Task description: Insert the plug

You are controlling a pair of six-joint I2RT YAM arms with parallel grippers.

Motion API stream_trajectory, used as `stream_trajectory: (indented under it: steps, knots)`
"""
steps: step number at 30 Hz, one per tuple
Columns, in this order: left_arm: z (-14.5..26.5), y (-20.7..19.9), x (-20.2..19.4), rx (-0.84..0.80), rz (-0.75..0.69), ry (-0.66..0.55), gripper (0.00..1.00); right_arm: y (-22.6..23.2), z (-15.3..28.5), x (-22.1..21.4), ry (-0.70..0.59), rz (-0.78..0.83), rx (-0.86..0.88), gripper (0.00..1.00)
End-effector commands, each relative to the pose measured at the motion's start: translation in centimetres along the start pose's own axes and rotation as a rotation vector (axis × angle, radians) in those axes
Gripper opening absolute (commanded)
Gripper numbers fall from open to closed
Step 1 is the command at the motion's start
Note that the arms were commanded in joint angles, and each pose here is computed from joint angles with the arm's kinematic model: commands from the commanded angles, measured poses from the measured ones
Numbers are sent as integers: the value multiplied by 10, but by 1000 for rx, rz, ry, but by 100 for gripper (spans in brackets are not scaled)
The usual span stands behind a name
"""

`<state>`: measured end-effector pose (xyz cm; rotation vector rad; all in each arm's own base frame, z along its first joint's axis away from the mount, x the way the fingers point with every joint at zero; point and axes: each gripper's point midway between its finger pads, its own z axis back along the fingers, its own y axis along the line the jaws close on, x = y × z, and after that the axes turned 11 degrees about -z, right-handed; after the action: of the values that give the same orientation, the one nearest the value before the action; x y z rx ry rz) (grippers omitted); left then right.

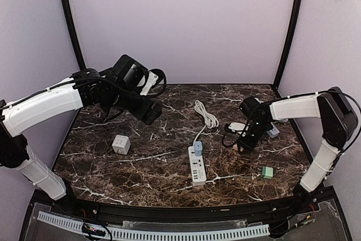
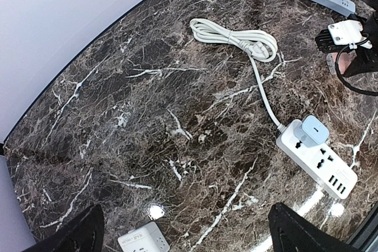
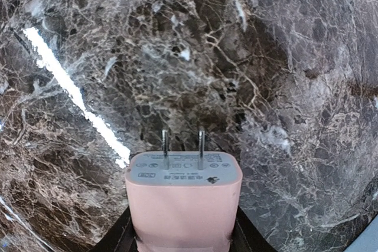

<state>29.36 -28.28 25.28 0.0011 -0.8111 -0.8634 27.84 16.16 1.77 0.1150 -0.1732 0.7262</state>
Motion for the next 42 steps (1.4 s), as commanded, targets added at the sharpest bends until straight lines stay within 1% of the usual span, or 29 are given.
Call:
stream_trajectory:
  steps: [1, 5, 10, 13, 15, 17, 20, 21, 24, 31, 38, 42]
  knots:
    - [5, 5, 9, 4, 8, -25, 99, -2, -5, -3, -19, -15, -12, 42]
    - [4, 4, 9, 0, 13, -25, 99, 3, -2, 2, -60, -13, 9, 38]
    - [7, 5, 6, 0, 35, -17, 99, 1, 5, 13, -102, -26, -4, 28]
    - [7, 7, 0, -27, 103, 1, 99, 2, 18, 29, -169, -31, -9, 26]
    - [9, 7, -1, -34, 114, 4, 99, 4, 30, 42, -227, -41, -9, 24]
    - [12, 10, -4, -24, 115, 9, 99, 4, 41, 55, -275, -52, -10, 17]
    - [17, 18, -9, 10, 121, 22, 99, 4, 55, 74, -321, -70, -12, 2]
    - [20, 21, -11, 22, 125, 26, 99, 7, 59, 79, -330, -69, -10, 0]
    - [25, 26, -17, 37, 159, 29, 99, 16, 69, 95, -355, -57, -7, 0]
    - [44, 36, -36, 50, 252, 24, 99, 43, 108, 147, -496, -112, 22, 0]
    - [66, 46, -43, 39, 346, -30, 99, 96, 142, 191, -610, -94, 90, 0]
    - [79, 45, -38, -21, 397, -74, 99, 133, 162, 210, -660, -80, 129, 0]
